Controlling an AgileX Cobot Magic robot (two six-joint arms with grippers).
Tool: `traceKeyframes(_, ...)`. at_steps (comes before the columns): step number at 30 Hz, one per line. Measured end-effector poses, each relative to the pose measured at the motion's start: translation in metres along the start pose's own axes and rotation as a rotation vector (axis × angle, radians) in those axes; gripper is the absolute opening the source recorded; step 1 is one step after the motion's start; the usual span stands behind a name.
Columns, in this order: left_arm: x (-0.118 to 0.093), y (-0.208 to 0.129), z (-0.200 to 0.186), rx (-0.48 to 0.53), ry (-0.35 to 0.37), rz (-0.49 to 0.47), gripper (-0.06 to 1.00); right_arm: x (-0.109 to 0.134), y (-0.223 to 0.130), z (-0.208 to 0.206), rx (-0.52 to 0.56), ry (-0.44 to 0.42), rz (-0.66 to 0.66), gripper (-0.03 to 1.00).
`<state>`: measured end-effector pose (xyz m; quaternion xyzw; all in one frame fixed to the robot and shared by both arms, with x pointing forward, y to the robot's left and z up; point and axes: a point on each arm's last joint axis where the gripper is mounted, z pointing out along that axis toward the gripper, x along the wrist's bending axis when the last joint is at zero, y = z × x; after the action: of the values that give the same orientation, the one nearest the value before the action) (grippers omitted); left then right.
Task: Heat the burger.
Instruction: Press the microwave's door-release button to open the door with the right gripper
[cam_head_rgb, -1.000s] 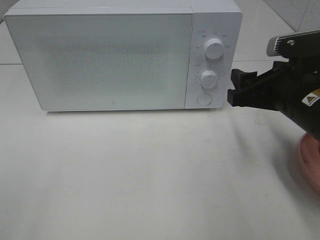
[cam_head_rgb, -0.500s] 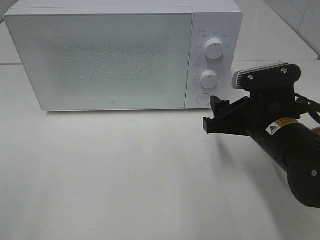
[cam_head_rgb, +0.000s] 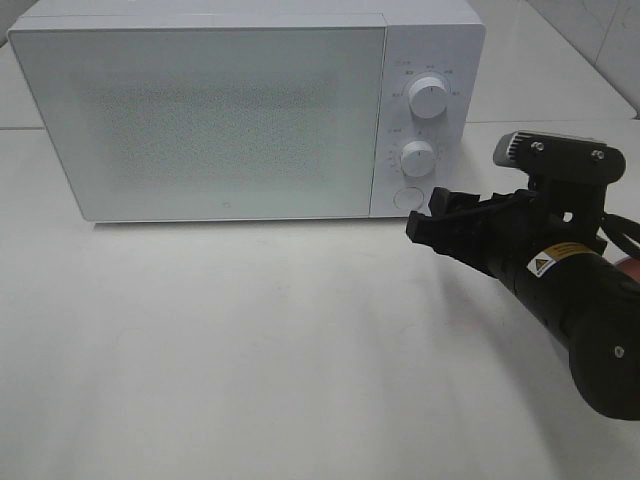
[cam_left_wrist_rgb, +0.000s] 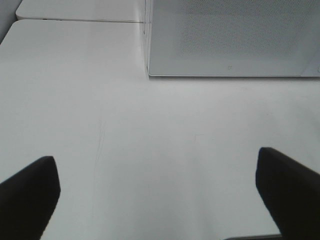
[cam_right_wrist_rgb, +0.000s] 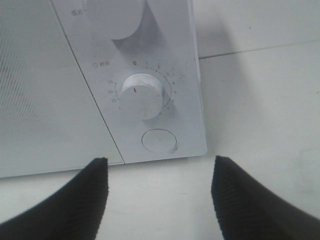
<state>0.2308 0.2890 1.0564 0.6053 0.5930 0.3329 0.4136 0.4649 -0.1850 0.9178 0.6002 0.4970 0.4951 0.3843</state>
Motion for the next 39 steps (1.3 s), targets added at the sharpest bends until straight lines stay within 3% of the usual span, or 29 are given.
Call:
traceKeyframes(2,0.0,0.0,0.0,0.0,0.0,0.0,0.99,0.0,0.0,0.0,0.0,0.0,0.056,0.57)
traceKeyframes(3,0.0,0.0,0.0,0.0,0.0,0.0,0.99,0.0,0.0,0.0,0.0,0.0,0.176,0.52)
traceKeyframes(4,0.0,0.0,0.0,0.0,0.0,0.0,0.99,0.0,0.0,0.0,0.0,0.0,0.176,0.52)
traceKeyframes(5,0.0,0.0,0.0,0.0,0.0,0.0,0.99,0.0,0.0,0.0,0.0,0.0,0.292,0.47)
traceKeyframes(6,0.0,0.0,0.0,0.0,0.0,0.0,0.99,0.0,0.0,0.0,0.0,0.0,0.292,0.47)
traceKeyframes(8,0.0,0.0,0.0,0.0,0.0,0.0,0.99,0.0,0.0,0.0,0.0,0.0,0.471,0.38)
traceKeyframes(10,0.0,0.0,0.0,0.0,0.0,0.0,0.99,0.0,0.0,0.0,0.0,0.0,0.52,0.35)
traceKeyframes(11,0.0,0.0,0.0,0.0,0.0,0.0,0.99,0.0,0.0,0.0,0.0,0.0,0.634,0.3)
traceKeyframes(12,0.0,0.0,0.0,0.0,0.0,0.0,0.99,0.0,0.0,0.0,0.0,0.0,0.634,0.3)
traceKeyframes(20,0.0,0.0,0.0,0.0,0.0,0.0,0.99,0.0,0.0,0.0,0.002,-0.001,1.024,0.09)
traceKeyframes(23,0.0,0.0,0.0,0.0,0.0,0.0,0.99,0.0,-0.002,0.0,0.015,-0.01,1.122,0.02)
traceKeyframes(29,0.0,0.0,0.0,0.0,0.0,0.0,0.99,0.0,-0.006,0.0,0.059,-0.047,1.291,0.0)
traceKeyframes(39,0.0,0.0,0.0,0.0,0.0,0.0,0.99,-0.003,-0.012,0.001,0.066,-0.107,1.335,0.0)
